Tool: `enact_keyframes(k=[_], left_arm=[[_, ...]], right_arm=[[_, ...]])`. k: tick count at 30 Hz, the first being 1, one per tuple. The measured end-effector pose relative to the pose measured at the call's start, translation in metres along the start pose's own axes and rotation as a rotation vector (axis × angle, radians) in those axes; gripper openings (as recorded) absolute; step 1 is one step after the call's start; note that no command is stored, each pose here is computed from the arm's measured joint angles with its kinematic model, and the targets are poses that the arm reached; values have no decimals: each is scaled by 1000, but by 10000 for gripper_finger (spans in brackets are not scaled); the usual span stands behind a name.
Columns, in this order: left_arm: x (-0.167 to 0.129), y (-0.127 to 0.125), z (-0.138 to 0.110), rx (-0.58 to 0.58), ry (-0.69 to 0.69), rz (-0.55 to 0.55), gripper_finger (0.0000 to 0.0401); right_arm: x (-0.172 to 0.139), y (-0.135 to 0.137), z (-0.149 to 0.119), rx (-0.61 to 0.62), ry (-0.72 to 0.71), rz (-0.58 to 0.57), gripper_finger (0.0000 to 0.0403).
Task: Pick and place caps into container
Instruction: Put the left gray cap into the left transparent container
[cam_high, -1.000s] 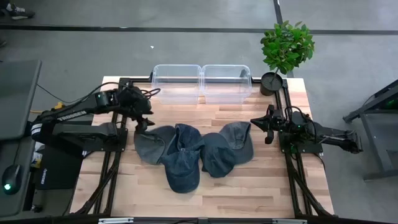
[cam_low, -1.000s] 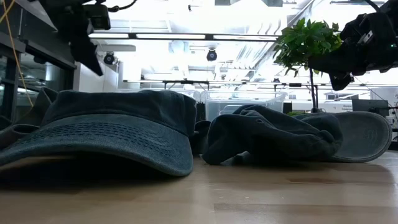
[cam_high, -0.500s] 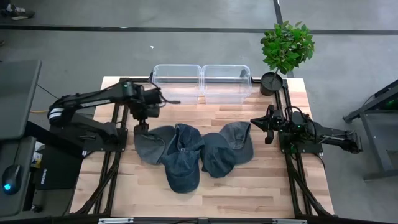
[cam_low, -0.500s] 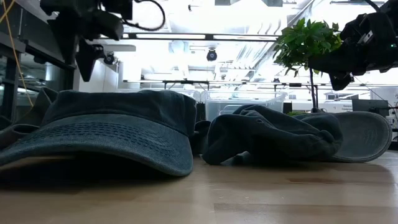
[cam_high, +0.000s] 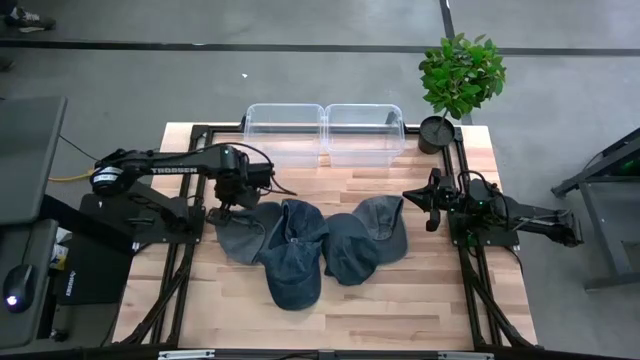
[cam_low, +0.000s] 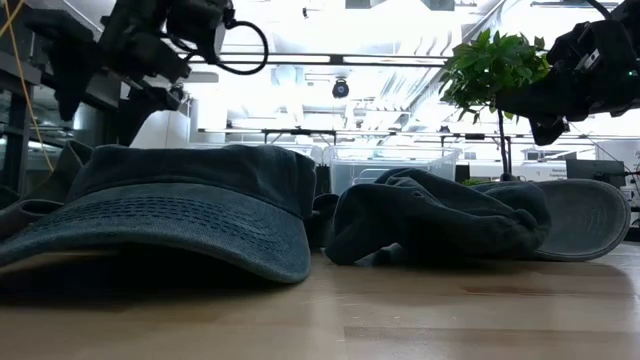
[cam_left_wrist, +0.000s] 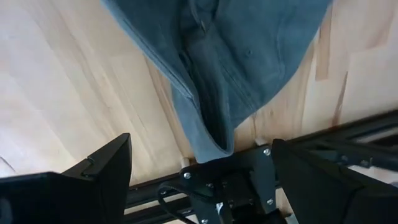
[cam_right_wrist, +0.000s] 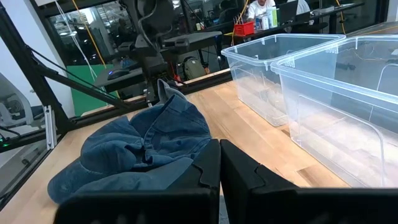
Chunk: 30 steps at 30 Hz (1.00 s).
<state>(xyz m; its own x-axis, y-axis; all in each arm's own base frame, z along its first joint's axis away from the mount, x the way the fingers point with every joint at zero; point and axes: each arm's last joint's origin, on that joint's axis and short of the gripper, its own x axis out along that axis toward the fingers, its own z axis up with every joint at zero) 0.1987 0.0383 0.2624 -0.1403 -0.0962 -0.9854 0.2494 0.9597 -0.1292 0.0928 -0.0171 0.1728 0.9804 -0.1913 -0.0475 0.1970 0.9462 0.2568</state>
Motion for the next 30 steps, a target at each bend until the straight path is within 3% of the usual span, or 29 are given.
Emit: enact_keyframes(k=[10, 20, 30], left_arm=[[14, -6, -13, 103, -35, 12, 315], [36, -14, -34, 110, -118, 53, 315], [59, -8, -25, 74, -292, 125, 315]], right_arm=[[0, 0, 0, 0, 0, 0, 1], [0, 0, 0, 0, 0, 0, 1], [0, 0, 0, 0, -1, 0, 1]])
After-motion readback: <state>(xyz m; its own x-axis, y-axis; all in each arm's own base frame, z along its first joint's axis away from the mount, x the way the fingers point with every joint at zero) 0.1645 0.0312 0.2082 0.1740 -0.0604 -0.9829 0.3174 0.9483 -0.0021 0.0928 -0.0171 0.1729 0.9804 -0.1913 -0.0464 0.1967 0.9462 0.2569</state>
